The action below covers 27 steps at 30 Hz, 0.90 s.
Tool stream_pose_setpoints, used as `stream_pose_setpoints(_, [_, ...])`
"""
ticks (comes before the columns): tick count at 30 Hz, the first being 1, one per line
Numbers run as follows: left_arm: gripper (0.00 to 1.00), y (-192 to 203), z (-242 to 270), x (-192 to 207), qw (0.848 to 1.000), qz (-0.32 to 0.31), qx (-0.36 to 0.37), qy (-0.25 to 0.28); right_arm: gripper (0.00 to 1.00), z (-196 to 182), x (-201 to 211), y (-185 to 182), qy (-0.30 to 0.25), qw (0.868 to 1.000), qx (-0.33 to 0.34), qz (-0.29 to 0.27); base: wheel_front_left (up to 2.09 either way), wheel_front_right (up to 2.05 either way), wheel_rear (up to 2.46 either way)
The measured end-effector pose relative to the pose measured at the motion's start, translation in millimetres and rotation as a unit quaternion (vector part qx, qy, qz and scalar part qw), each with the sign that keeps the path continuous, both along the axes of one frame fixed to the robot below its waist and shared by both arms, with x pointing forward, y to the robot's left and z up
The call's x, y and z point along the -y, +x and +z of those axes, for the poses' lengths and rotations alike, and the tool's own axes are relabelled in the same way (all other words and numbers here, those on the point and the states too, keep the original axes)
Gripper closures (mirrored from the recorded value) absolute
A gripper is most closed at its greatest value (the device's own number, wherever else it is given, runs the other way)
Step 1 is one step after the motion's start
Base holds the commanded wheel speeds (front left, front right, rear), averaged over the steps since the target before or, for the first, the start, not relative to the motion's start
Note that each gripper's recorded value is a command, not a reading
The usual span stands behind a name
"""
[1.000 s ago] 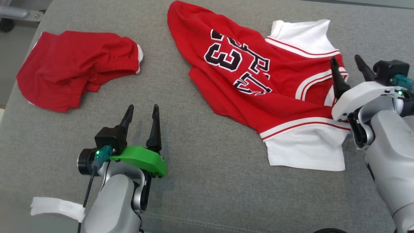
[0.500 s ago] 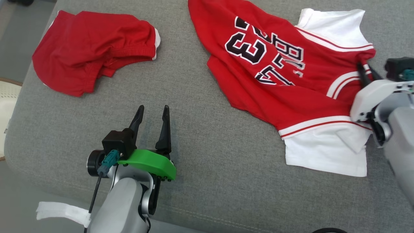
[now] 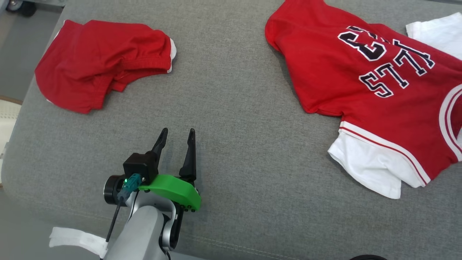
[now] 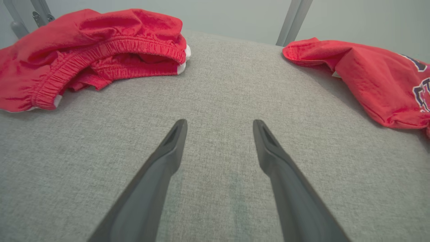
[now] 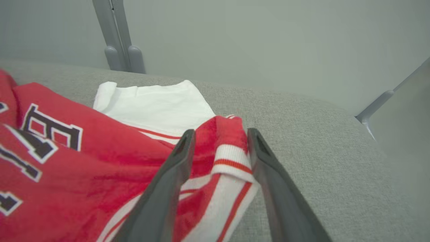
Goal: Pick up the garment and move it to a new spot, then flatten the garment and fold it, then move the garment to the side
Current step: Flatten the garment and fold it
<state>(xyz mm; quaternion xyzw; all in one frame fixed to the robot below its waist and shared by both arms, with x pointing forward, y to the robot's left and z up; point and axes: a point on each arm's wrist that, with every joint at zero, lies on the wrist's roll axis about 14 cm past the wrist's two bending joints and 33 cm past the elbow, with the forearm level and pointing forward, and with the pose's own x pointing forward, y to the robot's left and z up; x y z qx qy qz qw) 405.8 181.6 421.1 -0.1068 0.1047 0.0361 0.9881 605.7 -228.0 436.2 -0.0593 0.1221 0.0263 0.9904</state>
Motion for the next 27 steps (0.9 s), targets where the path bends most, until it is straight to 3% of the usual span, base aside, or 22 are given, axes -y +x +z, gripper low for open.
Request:
stream_pose_setpoints(5, [0.00, 4, -1, 14, 1.000, -0.021, 0.000, -0.005, 0.00, 24, -36, -14, 0.042, 0.997, 0.055, 0.024, 0.00, 0.00, 0.00])
stream_pose_setpoints(12, [0.00, 10, 3, 47, 0.997, -0.072, 0.006, -0.014, 0.00, 22, -92, -77, 0.086, 0.990, 0.070, 0.082, 0.00, 0.00, 0.00])
stream_pose_setpoints(19, [0.00, 29, 13, 86, 0.991, -0.128, 0.019, -0.021, 0.00, 23, -105, -131, 0.122, 0.985, 0.071, 0.097, 0.00, 0.00, 0.00])
stream_pose_setpoints(27, [0.00, 63, 21, 119, 0.986, -0.165, 0.027, -0.021, 0.00, 32, -107, -157, 0.132, 0.982, 0.084, 0.101, 0.00, 0.00, 0.00])
